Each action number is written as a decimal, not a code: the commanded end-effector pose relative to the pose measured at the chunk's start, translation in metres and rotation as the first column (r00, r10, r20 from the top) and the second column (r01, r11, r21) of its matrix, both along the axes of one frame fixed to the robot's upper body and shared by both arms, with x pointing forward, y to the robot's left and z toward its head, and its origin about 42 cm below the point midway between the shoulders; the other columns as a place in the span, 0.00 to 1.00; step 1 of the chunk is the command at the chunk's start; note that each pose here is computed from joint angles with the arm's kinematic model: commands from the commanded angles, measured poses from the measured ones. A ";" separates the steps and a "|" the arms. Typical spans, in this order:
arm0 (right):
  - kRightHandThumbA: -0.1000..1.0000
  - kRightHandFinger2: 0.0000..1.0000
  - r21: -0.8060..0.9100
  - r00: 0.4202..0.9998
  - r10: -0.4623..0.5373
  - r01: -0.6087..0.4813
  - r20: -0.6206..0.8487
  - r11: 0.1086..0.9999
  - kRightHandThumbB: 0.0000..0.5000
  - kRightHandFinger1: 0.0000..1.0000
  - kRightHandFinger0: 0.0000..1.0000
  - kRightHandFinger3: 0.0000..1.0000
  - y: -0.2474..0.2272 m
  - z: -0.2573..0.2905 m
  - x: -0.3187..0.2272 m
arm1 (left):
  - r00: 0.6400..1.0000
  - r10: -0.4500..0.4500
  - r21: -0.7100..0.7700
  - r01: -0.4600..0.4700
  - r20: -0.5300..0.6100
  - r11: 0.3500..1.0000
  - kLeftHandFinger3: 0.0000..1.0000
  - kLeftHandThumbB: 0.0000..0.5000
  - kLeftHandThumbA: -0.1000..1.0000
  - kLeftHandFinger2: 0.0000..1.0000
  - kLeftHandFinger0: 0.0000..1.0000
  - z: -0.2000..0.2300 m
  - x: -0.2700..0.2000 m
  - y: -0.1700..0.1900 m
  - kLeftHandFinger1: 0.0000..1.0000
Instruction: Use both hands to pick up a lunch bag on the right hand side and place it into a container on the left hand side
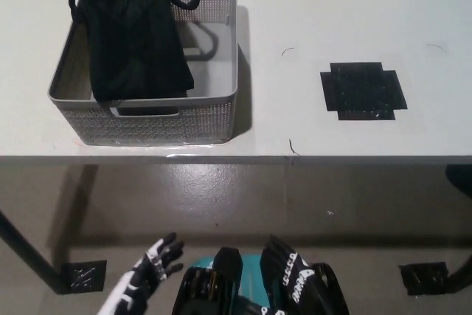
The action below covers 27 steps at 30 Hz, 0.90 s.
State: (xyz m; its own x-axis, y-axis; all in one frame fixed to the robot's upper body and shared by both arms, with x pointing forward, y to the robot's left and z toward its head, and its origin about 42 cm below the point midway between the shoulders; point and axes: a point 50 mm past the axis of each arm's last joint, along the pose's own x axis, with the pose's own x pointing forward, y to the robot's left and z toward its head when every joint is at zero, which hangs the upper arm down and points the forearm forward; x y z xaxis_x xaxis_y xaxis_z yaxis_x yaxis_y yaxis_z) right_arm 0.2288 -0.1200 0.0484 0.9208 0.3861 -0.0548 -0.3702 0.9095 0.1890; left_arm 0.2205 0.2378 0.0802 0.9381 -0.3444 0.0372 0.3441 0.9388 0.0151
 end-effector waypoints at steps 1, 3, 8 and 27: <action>1.00 1.00 0.062 0.971 -0.169 0.161 0.167 0.985 0.27 1.00 1.00 1.00 0.004 0.005 0.002 | 0.996 0.002 -0.012 -0.001 0.084 1.000 1.00 0.47 0.99 1.00 1.00 -0.003 0.005 -0.018 1.00; 1.00 1.00 0.060 0.968 -0.172 0.164 0.184 0.985 0.28 1.00 1.00 1.00 0.004 0.005 0.007 | 0.997 0.018 -0.016 -0.017 0.076 1.000 1.00 0.47 0.99 1.00 1.00 -0.004 0.009 -0.021 1.00; 1.00 1.00 0.069 0.964 -0.181 0.171 0.194 0.983 0.31 1.00 1.00 1.00 0.005 0.004 0.018 | 0.998 0.029 0.005 -0.030 0.063 1.000 1.00 0.46 0.99 1.00 1.00 -0.013 0.015 -0.023 1.00; 1.00 1.00 0.048 0.961 -0.178 0.171 0.214 0.984 0.25 1.00 1.00 1.00 0.001 0.000 0.019 | 0.997 0.073 0.056 -0.075 0.038 0.996 1.00 0.45 0.98 1.00 1.00 -0.035 0.016 -0.006 1.00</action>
State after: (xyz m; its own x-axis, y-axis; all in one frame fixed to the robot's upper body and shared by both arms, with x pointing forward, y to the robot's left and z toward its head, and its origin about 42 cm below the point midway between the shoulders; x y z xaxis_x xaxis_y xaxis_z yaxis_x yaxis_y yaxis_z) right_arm 0.2452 -0.1231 0.0413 0.9702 0.2264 0.0862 -0.2376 0.9587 0.1561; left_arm 0.2421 0.2319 0.0444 0.9516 -0.3074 0.0007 0.3066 0.9493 0.0698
